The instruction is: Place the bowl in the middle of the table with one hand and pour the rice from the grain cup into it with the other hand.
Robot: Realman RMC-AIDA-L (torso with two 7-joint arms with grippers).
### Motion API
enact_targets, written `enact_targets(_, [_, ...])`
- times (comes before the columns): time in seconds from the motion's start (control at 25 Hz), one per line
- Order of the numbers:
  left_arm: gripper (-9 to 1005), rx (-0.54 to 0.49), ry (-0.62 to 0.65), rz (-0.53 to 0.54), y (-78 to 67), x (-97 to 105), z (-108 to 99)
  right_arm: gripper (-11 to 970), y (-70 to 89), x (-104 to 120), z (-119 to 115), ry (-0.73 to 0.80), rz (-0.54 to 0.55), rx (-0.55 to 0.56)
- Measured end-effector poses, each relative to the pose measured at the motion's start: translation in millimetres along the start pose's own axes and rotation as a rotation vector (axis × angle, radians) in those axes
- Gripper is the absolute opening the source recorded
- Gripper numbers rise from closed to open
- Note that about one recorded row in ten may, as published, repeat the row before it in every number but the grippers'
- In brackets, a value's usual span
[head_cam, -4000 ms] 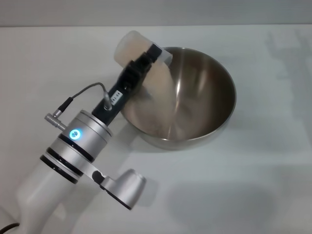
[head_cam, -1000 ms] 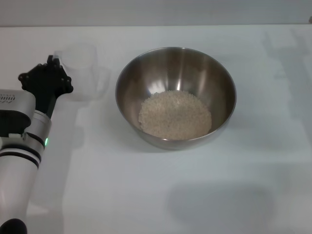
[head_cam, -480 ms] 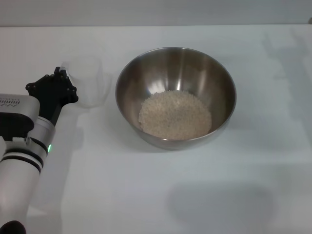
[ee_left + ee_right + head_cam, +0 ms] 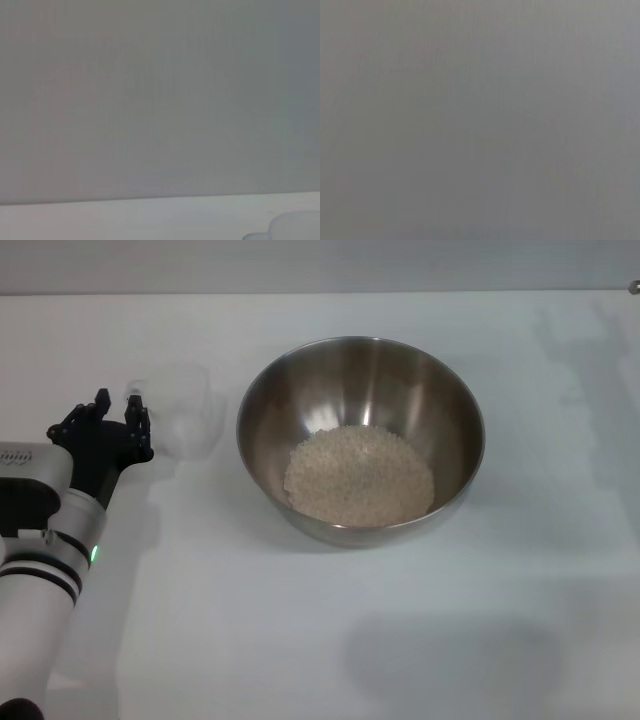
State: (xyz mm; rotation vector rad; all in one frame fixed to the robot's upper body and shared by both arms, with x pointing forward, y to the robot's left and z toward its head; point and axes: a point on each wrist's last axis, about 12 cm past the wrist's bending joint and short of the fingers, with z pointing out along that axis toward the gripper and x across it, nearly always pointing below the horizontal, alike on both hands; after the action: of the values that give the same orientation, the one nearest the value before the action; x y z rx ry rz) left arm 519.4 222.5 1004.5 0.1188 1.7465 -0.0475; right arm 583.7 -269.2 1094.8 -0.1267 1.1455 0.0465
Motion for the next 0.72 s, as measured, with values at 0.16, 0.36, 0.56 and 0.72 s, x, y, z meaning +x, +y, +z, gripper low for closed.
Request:
enact_targets(0.16, [288, -0.005, 0.003, -0.005, 2.3, 3, -4, 773, 0.1, 0, 0, 0.001, 0.000, 0.000])
enact_targets(0.36, [334, -0.004, 0.001, -0.010, 2.4, 5, -10, 773, 0.4, 0, 0, 0.001, 0.001, -0.001])
enact_targets(0.56, [340, 0.016, -0.041, 0.001, -1.3, 8, -27, 773, 0.0, 0, 2, 0.003, 0.001, 0.003])
enact_targets(0.72, [354, 0.027, -0.097, 0.021, -1.6, 8, -40, 773, -1.6, 0, 1, 0.005, 0.001, 0.012])
